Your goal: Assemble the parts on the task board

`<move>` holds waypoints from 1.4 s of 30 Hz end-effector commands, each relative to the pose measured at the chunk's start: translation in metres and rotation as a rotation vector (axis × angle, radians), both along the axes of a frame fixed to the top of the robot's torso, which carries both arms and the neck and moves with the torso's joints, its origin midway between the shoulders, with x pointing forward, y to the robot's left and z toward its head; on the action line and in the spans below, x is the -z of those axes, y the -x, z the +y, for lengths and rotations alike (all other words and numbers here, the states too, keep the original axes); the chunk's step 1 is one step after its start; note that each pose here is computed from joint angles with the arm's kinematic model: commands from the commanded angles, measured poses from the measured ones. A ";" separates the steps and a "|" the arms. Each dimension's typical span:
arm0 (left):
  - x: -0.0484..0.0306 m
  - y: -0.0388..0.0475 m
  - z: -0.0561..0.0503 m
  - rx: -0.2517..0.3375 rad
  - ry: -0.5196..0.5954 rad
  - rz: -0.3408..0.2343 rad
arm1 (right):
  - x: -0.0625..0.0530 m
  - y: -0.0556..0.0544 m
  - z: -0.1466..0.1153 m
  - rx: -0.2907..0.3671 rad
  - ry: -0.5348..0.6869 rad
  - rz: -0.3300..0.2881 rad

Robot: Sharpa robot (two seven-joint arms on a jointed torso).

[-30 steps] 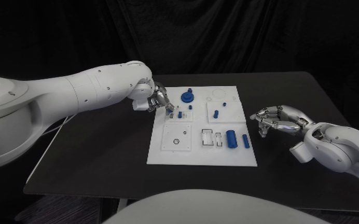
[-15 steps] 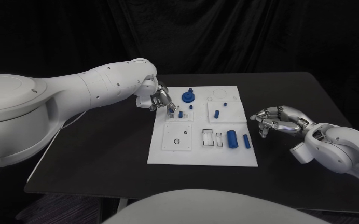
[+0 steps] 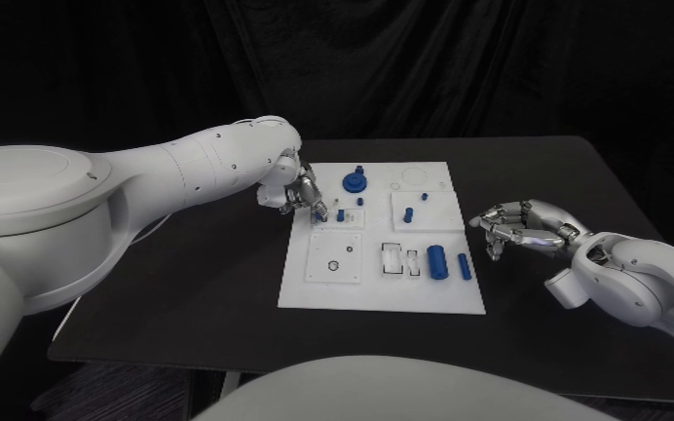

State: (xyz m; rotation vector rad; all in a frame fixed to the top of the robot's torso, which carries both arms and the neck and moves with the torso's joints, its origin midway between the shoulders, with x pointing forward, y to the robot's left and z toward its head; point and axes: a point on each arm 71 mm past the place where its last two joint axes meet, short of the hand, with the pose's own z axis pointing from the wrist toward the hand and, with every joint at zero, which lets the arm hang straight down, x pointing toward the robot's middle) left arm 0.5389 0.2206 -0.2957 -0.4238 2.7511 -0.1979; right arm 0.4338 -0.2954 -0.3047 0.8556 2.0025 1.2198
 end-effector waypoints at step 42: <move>0.0095 0.0019 -0.007 -0.017 0.000 -0.031 | 0.003 0.002 0.001 -0.015 0.010 0.039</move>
